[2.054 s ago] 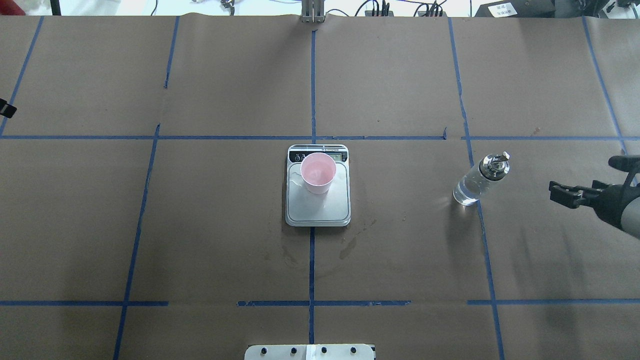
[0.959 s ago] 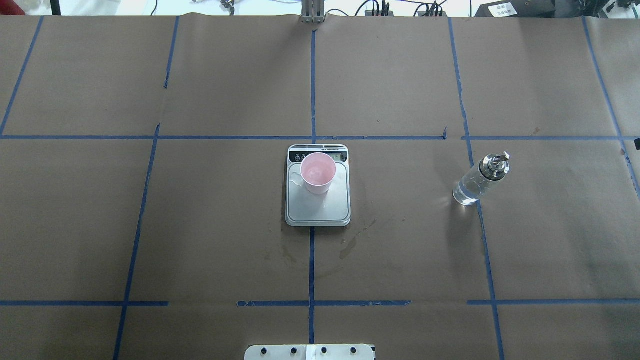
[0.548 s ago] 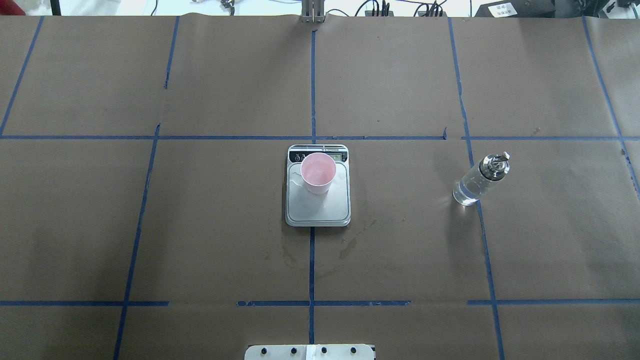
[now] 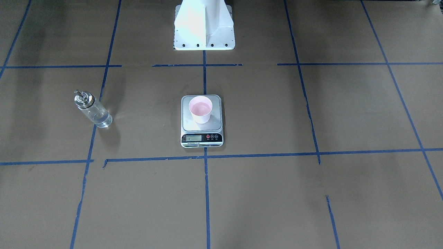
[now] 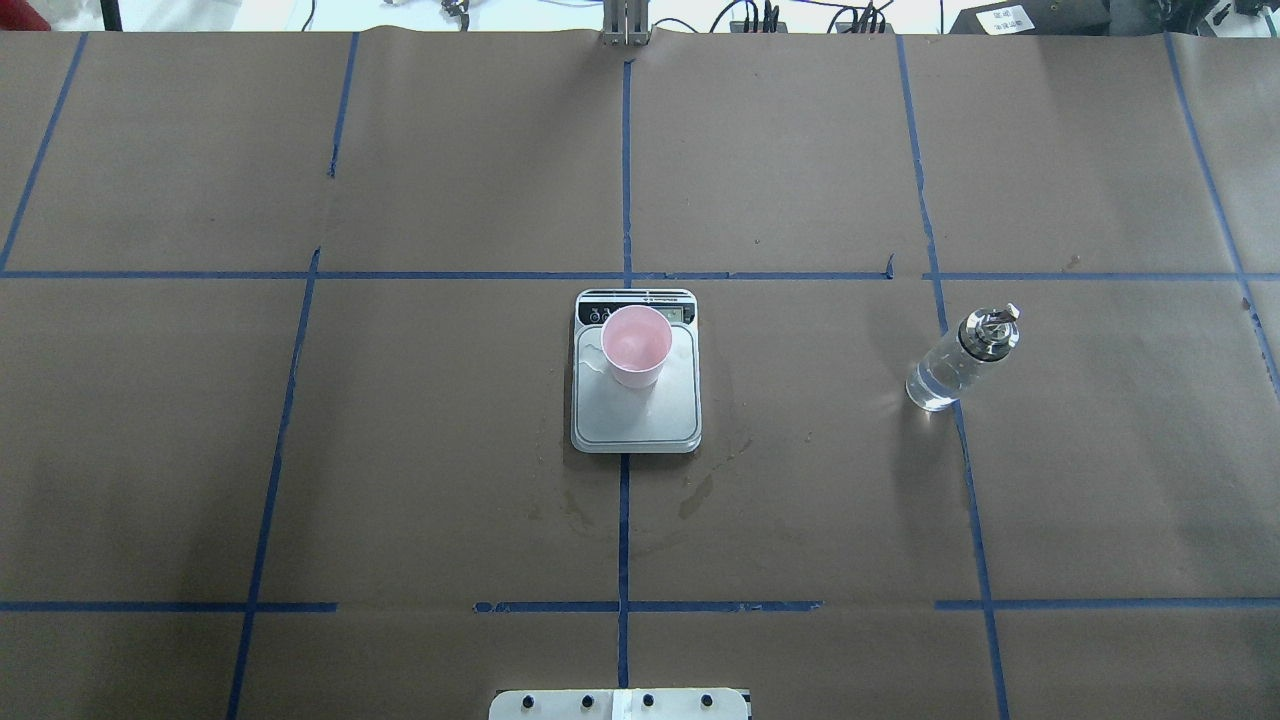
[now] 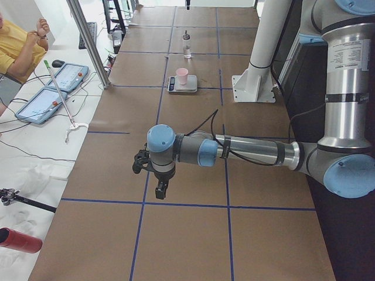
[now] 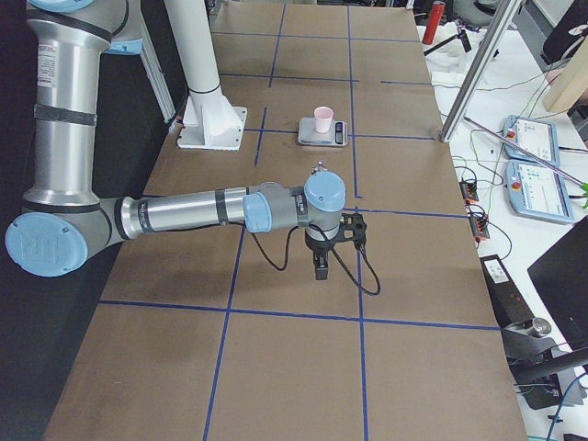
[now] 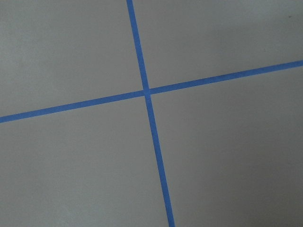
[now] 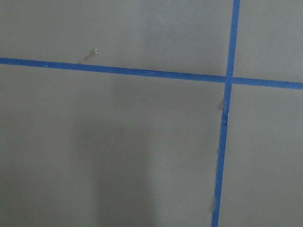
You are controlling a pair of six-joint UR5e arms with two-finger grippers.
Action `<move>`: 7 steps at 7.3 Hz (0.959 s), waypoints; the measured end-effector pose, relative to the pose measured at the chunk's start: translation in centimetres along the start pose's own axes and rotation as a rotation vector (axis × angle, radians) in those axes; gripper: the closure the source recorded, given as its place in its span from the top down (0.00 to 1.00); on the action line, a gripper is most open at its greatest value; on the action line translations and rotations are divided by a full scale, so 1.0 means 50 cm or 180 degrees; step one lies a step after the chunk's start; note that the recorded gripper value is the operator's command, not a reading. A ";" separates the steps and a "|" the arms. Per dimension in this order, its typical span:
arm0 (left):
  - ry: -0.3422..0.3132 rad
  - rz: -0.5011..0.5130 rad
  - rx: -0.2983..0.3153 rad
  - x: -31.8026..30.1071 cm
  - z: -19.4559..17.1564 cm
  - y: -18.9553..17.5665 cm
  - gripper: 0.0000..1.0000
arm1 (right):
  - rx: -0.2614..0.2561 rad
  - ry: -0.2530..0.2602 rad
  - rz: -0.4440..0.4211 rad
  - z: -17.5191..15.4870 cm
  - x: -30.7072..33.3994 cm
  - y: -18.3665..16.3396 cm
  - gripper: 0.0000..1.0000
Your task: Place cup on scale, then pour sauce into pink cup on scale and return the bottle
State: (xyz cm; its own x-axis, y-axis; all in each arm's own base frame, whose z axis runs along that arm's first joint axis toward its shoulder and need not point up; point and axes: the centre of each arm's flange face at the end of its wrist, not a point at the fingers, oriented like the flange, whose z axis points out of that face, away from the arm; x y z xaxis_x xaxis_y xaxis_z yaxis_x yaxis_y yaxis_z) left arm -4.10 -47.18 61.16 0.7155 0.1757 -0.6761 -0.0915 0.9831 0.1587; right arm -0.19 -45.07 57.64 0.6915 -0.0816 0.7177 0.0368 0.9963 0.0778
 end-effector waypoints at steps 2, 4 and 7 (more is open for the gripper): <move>0.0002 0.0030 0.0022 0.006 -0.005 -0.004 1.00 | 0.0000 0.0009 0.0028 0.002 0.004 0.004 1.00; 0.0008 0.0051 0.0021 0.007 -0.005 -0.003 1.00 | 0.0005 0.0012 0.0031 0.003 0.005 0.005 1.00; 0.0022 -0.0074 -0.0083 0.010 -0.006 0.009 1.00 | 0.0006 0.0008 0.0035 0.004 0.005 0.004 1.00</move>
State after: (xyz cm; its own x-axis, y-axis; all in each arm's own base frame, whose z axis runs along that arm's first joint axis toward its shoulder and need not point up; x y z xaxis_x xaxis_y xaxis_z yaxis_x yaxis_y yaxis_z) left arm -4.01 -46.63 60.69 0.7129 0.1530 -0.6844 -0.0928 0.9879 0.1241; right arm -0.14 -44.90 57.98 0.6936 -0.0706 0.7169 0.0278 0.9971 0.0713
